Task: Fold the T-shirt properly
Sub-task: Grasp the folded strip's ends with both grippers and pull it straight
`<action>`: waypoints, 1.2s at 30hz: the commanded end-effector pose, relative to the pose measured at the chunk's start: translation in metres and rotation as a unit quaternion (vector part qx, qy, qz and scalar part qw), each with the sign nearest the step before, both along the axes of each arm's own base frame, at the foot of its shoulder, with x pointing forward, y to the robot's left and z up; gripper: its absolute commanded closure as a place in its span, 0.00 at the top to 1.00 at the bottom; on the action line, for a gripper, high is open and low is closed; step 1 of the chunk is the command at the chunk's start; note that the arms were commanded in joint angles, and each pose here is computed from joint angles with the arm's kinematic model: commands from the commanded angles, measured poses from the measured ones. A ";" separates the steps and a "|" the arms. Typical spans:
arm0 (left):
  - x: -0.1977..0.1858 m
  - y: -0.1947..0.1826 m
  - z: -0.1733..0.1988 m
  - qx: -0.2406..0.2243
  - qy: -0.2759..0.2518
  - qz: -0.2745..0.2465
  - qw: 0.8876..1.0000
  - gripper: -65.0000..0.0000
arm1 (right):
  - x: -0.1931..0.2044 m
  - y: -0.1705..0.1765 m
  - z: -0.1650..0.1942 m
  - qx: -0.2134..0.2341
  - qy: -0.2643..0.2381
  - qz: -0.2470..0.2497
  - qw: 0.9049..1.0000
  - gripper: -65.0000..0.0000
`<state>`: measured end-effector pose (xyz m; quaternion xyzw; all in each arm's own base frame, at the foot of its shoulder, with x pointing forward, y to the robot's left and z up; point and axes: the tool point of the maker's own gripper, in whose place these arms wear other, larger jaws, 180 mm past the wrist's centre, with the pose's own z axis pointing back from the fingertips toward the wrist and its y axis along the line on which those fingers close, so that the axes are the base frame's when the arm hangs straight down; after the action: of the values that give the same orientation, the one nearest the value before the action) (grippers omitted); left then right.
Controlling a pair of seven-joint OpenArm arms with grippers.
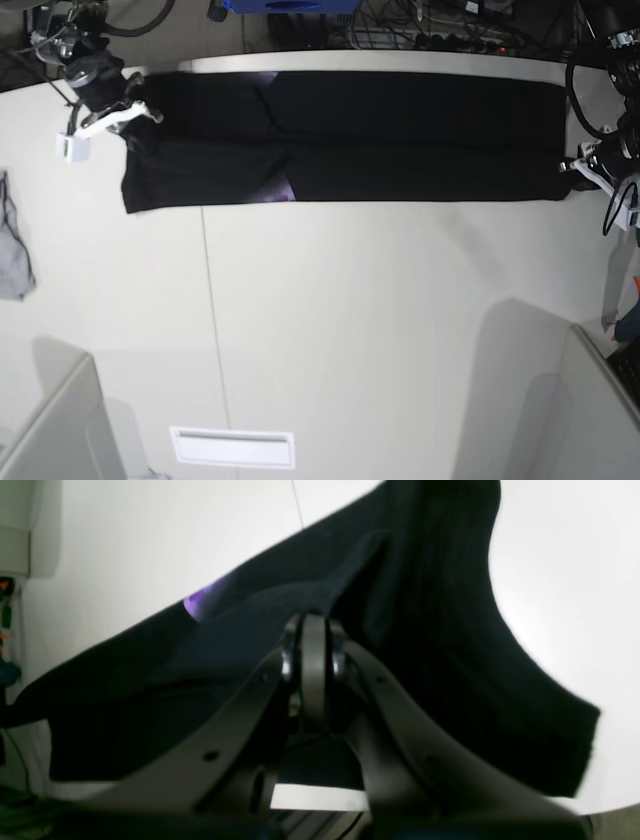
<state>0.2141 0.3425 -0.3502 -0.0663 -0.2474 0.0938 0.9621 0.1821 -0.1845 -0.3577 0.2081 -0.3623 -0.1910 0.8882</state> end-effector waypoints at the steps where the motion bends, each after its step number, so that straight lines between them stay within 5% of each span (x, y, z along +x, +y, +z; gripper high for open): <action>1: 0.005 0.003 0.012 0.013 -0.015 -0.010 1.000 0.00 | -0.002 0.000 0.005 -0.002 -0.009 0.002 1.000 0.00; 18: -0.015 0.003 0.002 0.018 0.013 -0.014 1.000 0.00 | -0.025 -0.001 -0.012 0.003 0.030 -0.013 0.999 0.00; 24: -0.023 0.023 -0.002 0.082 0.038 -0.007 0.996 0.00 | -0.031 -0.009 -0.022 -0.028 0.046 -0.014 0.998 0.00; 25: -0.023 0.024 -0.002 0.087 0.039 -0.007 0.995 0.07 | -0.031 -0.011 -0.021 -0.030 0.046 -0.017 0.998 0.00; 30: -0.019 0.024 0.004 0.092 0.029 -0.008 0.995 0.56 | -0.035 -0.031 -0.018 -0.043 0.045 -0.049 0.997 0.36; 33: -0.012 0.014 0.017 0.103 0.008 -0.028 0.994 0.80 | -0.037 -0.037 -0.015 -0.048 0.043 -0.059 0.996 0.39; 36: -0.007 -0.003 0.026 0.098 -0.017 -0.036 0.994 0.89 | -0.034 -0.034 -0.012 -0.047 0.034 -0.054 0.997 0.39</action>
<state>0.2031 0.3371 -0.3322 0.0130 -0.2606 0.0415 0.9645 0.1427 -0.2173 -0.3803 0.1379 -0.3299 -0.2389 0.9028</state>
